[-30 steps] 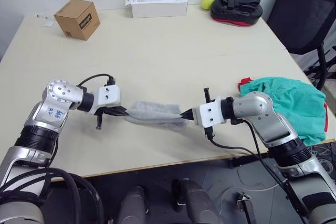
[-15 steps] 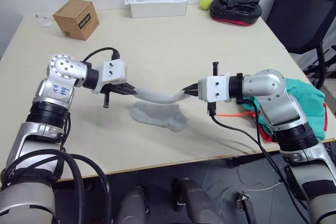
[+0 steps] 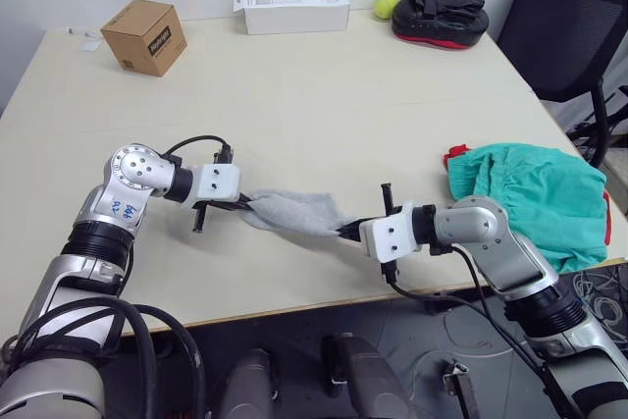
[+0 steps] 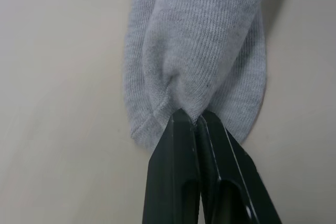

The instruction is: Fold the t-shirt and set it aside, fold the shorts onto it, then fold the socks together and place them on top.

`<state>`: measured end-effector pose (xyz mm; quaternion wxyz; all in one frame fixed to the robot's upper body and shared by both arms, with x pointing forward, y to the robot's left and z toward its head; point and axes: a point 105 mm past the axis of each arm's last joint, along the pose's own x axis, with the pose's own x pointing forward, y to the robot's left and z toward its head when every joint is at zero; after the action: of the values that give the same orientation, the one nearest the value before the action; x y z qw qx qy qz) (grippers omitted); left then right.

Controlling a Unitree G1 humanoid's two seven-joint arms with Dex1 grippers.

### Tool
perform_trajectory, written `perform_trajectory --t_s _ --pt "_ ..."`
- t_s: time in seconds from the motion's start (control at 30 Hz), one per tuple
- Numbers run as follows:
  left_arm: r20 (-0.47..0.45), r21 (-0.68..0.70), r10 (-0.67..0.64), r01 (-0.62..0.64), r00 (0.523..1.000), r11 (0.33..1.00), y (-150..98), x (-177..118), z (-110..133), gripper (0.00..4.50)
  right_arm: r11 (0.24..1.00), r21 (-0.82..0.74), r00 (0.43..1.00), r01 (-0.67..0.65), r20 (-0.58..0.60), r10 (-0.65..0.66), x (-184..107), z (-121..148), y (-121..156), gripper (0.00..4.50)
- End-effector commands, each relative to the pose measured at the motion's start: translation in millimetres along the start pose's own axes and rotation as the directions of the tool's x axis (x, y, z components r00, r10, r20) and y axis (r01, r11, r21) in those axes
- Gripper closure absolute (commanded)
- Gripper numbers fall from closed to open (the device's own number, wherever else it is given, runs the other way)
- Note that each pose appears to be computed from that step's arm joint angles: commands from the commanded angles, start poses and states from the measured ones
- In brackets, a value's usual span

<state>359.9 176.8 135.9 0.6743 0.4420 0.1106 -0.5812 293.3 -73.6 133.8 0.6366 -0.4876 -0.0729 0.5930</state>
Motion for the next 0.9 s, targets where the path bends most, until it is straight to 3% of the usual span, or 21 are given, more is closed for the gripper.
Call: perform_trajectory --t_s 0.03,0.07,0.17,0.37,0.5,0.6,0.83,0.9 --pt "0.006 -0.052 0.007 -0.007 1.000 0.999 4.5 -11.7 0.0 4.27 0.999 -0.025 1.000 0.025 0.018 -0.024 -4.0 4.5 -5.7 4.50" --pt "0.011 -0.065 0.000 0.001 1.000 0.998 4.1 -13.3 0.6 4.03 1.000 -0.020 0.999 0.023 0.024 -0.023 -3.9 5.2 -6.0 4.50" --pt "0.027 -0.109 -0.024 0.027 0.999 0.994 2.6 -21.3 3.3 3.22 1.000 -0.017 0.999 0.021 0.040 -0.020 -5.3 7.8 -7.6 3.88" --pt "0.092 -0.273 -0.045 0.069 0.995 0.960 1.5 -50.0 15.0 1.30 0.999 -0.008 0.996 0.039 0.086 -0.039 -17.5 15.2 -17.3 1.84" --pt "0.094 -0.296 -0.022 0.049 0.995 0.954 -0.9 -60.0 18.3 0.03 0.997 0.032 0.993 0.069 0.098 -0.071 -25.1 15.8 -27.8 1.83" --pt "0.129 -0.338 0.020 0.025 0.991 0.941 -0.4 -60.5 25.8 0.03 0.987 0.128 0.988 0.096 0.109 -0.110 -28.5 13.7 -41.2 1.83" --pt "0.080 -0.310 0.041 -0.014 0.996 0.951 -1.9 -41.2 21.1 0.00 0.980 0.188 0.990 0.068 0.106 -0.089 -15.1 6.8 -45.8 4.20" --pt "0.080 -0.309 0.041 -0.014 0.996 0.951 -0.4 -36.8 21.3 0.00 0.981 0.185 0.992 0.055 0.104 -0.076 -12.1 5.6 -44.9 4.20"
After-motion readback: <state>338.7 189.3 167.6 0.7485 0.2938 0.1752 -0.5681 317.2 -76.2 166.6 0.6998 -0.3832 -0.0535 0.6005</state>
